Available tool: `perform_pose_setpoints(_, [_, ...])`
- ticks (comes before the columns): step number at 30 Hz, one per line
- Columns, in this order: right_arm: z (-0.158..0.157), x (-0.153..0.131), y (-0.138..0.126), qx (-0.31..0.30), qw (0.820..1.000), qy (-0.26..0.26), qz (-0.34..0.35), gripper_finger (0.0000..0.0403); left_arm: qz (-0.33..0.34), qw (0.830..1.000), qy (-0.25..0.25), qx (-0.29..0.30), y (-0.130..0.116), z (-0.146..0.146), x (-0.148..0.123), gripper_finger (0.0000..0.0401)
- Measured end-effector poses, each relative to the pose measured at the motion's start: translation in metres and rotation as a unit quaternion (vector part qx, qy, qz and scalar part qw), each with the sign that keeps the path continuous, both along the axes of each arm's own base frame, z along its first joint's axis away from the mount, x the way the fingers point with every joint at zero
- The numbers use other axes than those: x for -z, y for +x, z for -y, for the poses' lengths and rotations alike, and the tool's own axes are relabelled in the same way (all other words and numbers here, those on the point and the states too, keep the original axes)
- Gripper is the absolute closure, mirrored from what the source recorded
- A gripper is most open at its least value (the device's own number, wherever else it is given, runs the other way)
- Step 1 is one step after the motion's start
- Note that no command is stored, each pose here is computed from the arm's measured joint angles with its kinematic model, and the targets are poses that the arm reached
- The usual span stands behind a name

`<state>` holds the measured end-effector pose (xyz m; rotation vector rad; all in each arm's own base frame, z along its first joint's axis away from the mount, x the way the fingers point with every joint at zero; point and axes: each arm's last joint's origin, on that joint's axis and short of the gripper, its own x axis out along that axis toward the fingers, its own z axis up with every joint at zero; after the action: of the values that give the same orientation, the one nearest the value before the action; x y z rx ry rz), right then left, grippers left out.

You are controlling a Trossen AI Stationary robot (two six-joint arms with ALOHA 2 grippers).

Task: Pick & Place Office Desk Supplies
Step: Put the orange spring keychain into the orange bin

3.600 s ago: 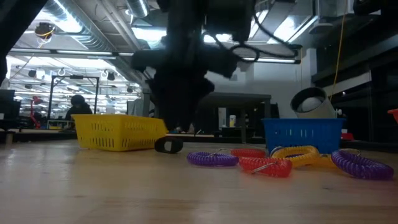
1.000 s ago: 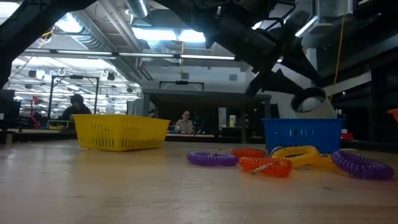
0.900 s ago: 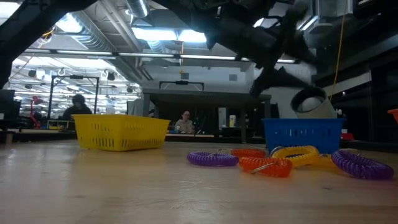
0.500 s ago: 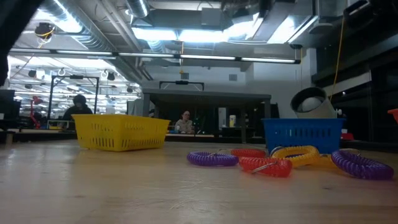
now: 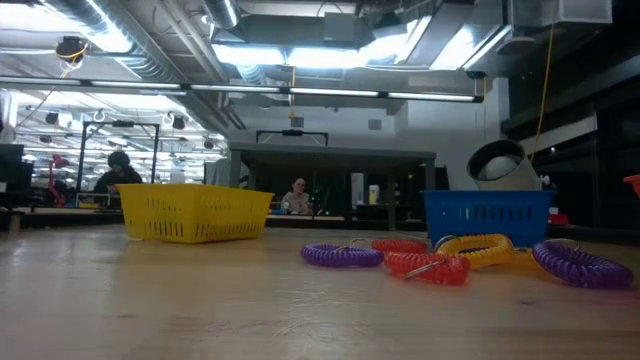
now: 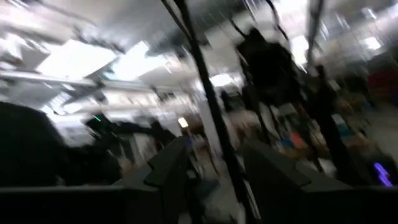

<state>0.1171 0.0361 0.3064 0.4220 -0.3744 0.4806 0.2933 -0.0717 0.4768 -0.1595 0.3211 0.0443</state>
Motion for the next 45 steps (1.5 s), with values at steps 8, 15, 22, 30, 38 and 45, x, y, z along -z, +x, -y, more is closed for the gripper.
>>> perform_pose_setpoints(8, [-0.01, -0.032, 0.083, 0.023, 0.994, -0.054, -0.095, 0.0243, 0.005, 0.999, -0.026, -0.017, -0.051, 0.01, 0.036, 0.0276])
perform_pose_setpoints(15, [-0.012, -0.062, 0.134, 0.063, 0.991, 0.02, -0.116, 0.0243, 0.088, 0.991, -0.098, -0.026, -0.108, 0.013, 0.096, 0.0276])
perform_pose_setpoints(22, [-0.015, -0.098, 0.168, 0.083, 0.986, 0.104, -0.101, 0.0243, 0.055, 0.988, -0.134, -0.05, -0.144, 0.012, 0.16, 0.0284])
perform_pose_setpoints(30, [-0.016, -0.092, 0.193, 0.151, 0.976, 0.11, -0.116, 0.0243, 0.123, 0.976, -0.181, 0.018, -0.157, 0.013, 0.168, 0.0296])
perform_pose_setpoints(38, [-0.014, -0.084, 0.2, 0.205, 0.96, 0.132, -0.135, 0.0243, 0.12, 0.972, -0.146, 0.137, -0.141, 0.012, 0.158, 0.0306])
perform_pose_setpoints(45, [-0.016, -0.084, 0.198, 0.211, 0.958, 0.141, -0.134, 0.0243, 0.182, 0.966, -0.139, 0.116, -0.191, -0.022, 0.139, 0.0304])
